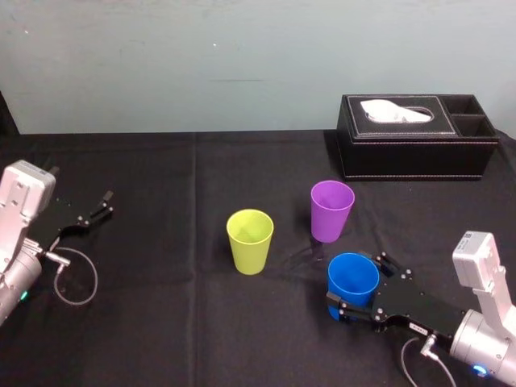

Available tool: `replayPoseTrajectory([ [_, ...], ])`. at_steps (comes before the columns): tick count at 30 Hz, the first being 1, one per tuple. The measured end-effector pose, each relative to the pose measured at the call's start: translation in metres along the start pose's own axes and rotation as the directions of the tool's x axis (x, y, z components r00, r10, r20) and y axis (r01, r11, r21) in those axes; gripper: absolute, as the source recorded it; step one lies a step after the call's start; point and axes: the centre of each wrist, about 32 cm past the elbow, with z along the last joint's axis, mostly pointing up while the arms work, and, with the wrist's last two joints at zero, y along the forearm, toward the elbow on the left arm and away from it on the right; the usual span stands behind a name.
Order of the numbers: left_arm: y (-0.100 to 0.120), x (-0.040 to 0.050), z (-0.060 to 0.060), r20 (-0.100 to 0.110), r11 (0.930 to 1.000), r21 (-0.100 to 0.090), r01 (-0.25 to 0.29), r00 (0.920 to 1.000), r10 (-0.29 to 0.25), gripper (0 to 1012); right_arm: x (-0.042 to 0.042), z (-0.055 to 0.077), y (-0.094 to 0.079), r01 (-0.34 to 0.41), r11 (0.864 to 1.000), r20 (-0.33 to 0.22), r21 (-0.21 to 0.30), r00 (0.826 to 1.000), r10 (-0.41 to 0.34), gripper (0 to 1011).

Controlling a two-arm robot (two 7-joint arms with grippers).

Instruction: Stack the three plastic cups sequentially using one hand.

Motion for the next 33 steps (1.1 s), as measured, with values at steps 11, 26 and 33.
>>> replayPoseTrajectory([
  [11, 0.0000, 0.0000, 0.0000, 0.000, 1.0000, 0.000, 0.000, 1.0000, 0.000, 1010, 0.0001, -0.0002, -0.0014, 0.001, 1.000, -0.003, 0.002, 1.000, -0.001, 863],
  [26, 0.0000, 0.0000, 0.0000, 0.000, 1.0000, 0.000, 0.000, 1.0000, 0.000, 1010, 0.0002, 0.0000, -0.0020, -0.002, 1.000, -0.004, 0.006, 1.000, 0.002, 736],
  [33, 0.0000, 0.0000, 0.0000, 0.000, 1.0000, 0.000, 0.000, 1.0000, 0.000, 1010, 0.0003, 0.0000, -0.0023, -0.002, 1.000, -0.004, 0.007, 1.000, 0.002, 723],
])
